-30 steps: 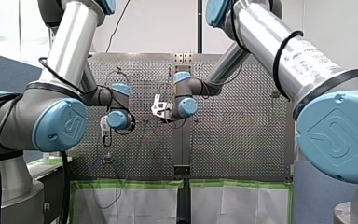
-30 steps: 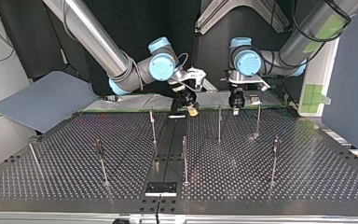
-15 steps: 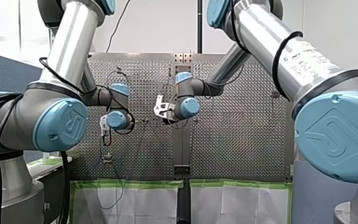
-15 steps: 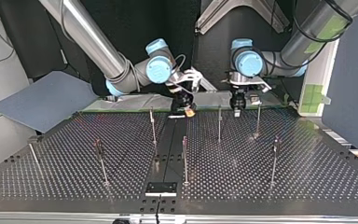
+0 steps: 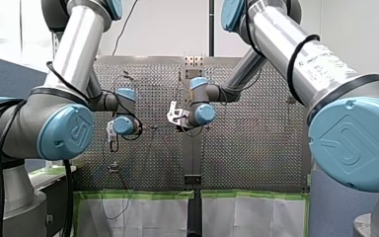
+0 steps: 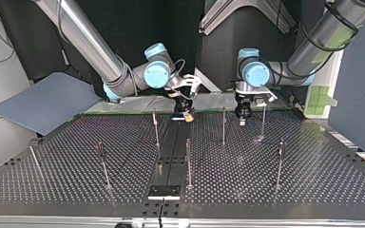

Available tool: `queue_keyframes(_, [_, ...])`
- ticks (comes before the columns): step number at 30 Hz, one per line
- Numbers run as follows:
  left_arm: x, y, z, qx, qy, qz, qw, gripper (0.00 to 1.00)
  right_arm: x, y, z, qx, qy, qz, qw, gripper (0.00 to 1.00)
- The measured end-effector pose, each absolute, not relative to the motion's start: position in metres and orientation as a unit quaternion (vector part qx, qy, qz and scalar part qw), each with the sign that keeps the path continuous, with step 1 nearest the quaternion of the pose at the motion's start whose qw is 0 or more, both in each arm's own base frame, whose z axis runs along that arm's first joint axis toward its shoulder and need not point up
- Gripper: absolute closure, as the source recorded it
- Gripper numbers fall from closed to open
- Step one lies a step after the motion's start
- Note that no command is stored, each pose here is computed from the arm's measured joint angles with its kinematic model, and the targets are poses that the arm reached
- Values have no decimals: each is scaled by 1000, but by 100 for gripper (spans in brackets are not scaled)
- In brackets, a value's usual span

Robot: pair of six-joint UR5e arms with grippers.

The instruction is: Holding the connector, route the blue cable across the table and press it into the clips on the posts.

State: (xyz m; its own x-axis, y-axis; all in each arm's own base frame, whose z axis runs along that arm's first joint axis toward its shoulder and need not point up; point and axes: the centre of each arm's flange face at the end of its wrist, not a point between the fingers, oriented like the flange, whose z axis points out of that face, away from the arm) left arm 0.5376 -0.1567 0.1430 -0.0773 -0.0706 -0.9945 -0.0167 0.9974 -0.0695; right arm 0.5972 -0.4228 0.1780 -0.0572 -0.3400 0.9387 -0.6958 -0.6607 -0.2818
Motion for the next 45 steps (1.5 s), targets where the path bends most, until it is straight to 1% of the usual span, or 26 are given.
queue_keyframes(4, [547, -154, 140, -33, 732, -19, 680, 100, 594, -430, 178, 668, -387, 619, 143, 100])
queue_keyframes(11, [569, -145, 156, -39, 725, -14, 687, 100, 586, -441, 175, 664, -392, 620, 144, 100])
queue_keyframes(19, [575, -141, 161, -42, 724, -12, 688, 100, 578, -455, 175, 658, -397, 623, 148, 100])
queue_keyframes(20, [575, -141, 161, -42, 725, -12, 687, 93, 577, -456, 175, 658, -397, 623, 148, 100])
queue_keyframes(21, [575, -141, 161, -42, 726, -12, 687, 93, 576, -457, 175, 658, -397, 623, 148, 100])
queue_keyframes(23, [574, -141, 160, -42, 728, -11, 684, 71, 576, -457, 175, 658, -396, 623, 148, 100])
queue_keyframes(24, [574, -141, 160, -42, 729, -11, 683, 71, 576, -458, 175, 658, -396, 623, 147, 100])
queue_keyframes(25, [573, -141, 160, -42, 730, -11, 682, 55, 575, -458, 175, 658, -396, 623, 147, 100])
queue_keyframes(26, [573, -141, 159, -43, 732, -11, 680, 42, 575, -458, 175, 658, -396, 623, 148, 100])
queue_keyframes(27, [572, -140, 159, -43, 734, -10, 678, 42, 575, -459, 175, 658, -396, 624, 148, 100])
queue_keyframes(28, [571, -140, 158, -44, 736, -9, 676, 29, 574, -460, 175, 658, -396, 623, 149, 100])
queue_keyframes(29, [570, -140, 157, -45, 739, -6, 672, 7, 574, -460, 175, 658, -396, 623, 149, 100])
queue_keyframes(30, [569, -139, 157, -47, 741, -3, 670, 7, 574, -461, 175, 658, -396, 623, 149, 100])
queue_keyframes(31, [569, -139, 156, -48, 744, -1, 667, 0, 574, -461, 175, 658, -396, 623, 150, 100])
queue_keyframes(37, [561, -141, 152, -44, 763, 1, 645, 0, 573, -461, 174, 658, -395, 623, 151, 100])
queue_keyframes(45, [547, -151, 143, -19, 789, 0, 614, 0, 570, -466, 174, 660, -394, 620, 156, 100])
